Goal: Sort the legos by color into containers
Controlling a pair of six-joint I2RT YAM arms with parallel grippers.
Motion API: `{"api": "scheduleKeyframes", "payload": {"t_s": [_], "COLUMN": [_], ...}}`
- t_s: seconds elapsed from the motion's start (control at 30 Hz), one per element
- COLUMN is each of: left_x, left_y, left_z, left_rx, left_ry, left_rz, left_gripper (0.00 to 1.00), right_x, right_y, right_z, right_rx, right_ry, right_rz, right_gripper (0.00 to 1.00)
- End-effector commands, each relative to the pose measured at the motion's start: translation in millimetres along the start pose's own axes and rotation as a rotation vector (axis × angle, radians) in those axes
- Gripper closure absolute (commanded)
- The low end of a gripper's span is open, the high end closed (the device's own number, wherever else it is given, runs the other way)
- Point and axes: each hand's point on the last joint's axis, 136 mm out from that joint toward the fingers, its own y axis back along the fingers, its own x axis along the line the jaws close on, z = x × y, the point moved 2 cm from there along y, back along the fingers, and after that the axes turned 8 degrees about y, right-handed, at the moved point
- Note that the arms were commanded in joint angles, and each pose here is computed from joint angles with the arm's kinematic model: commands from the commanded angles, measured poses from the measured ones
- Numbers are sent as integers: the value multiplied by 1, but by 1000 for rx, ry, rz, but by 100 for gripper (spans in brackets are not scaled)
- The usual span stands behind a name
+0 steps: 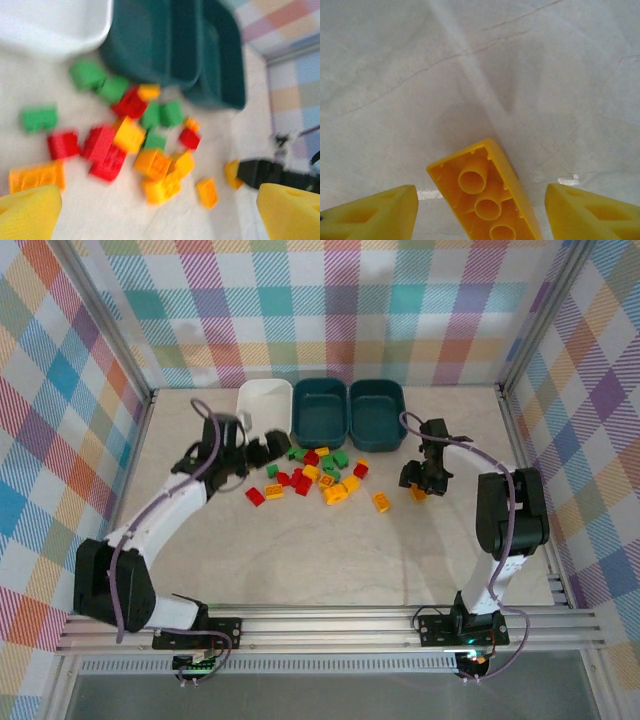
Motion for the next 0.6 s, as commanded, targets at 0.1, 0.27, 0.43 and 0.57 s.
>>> {"api": "scheduleKeyframes", "payload": {"t_s": [0.1,0.27,0.43,0.57], "left_x": [37,43,47,51], "left_y": [21,40,42,38], "left_z": [-46,-60,-67,-75], "left_rx": [7,11,26,41], "left_ry": [57,57,59,62], "left_rz": [35,29,25,42], "left_gripper": [0,0,0,0], "right_x": [-1,5,16,34], "right_y": [-13,-13,2,39], "right_z": [-10,-6,5,32], "right_rx": [55,39,-26,-157], "right_ry": [22,32,41,49], "right_rz": [-30,-38,-43,0], "right_gripper": [56,68,75,77]}}
